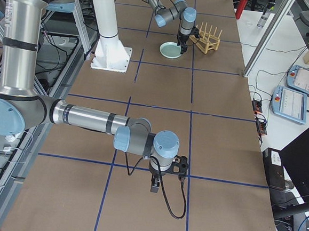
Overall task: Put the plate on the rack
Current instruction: 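Close the left gripper on the rim of the pale green plate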
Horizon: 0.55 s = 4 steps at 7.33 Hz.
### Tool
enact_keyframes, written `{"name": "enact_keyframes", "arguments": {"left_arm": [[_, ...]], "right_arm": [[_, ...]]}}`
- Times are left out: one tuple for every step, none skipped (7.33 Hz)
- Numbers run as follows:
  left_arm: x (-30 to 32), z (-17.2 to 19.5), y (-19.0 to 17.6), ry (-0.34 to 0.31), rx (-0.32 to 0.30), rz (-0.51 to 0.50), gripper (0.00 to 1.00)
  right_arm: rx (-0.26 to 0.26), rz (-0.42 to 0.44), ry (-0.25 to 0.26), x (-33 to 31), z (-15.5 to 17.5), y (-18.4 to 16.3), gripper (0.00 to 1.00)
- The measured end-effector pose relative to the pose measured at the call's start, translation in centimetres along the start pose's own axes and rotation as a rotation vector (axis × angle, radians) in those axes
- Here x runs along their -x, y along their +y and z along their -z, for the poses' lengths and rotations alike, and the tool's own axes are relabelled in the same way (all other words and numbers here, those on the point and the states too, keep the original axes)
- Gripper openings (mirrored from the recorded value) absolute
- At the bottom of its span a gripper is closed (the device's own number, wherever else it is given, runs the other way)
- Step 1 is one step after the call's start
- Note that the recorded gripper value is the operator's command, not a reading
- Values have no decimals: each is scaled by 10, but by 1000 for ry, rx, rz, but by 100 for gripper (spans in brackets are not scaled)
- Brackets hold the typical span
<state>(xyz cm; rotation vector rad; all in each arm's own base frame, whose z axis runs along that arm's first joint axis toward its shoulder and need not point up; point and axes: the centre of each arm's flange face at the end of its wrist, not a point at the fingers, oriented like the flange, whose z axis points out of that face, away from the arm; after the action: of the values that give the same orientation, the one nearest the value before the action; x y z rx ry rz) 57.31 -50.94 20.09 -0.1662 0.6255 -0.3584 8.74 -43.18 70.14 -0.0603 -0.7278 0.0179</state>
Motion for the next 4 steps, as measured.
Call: {"name": "enact_keyframes", "arguments": {"left_arm": [[-4,-16,3,-5,-9,-10,55],[-7,-26,6,-4,-11,-22,43],[-9,-32,11,-5,-9,-31,30],[-10,-35,15,-6,-6,-36,23]], "right_arm": [[0,0,0,0,0,0,100],[0,0,0,0,0,0,100],[0,0,0,0,0,0,100],[0,0,0,0,0,0,100]]}}
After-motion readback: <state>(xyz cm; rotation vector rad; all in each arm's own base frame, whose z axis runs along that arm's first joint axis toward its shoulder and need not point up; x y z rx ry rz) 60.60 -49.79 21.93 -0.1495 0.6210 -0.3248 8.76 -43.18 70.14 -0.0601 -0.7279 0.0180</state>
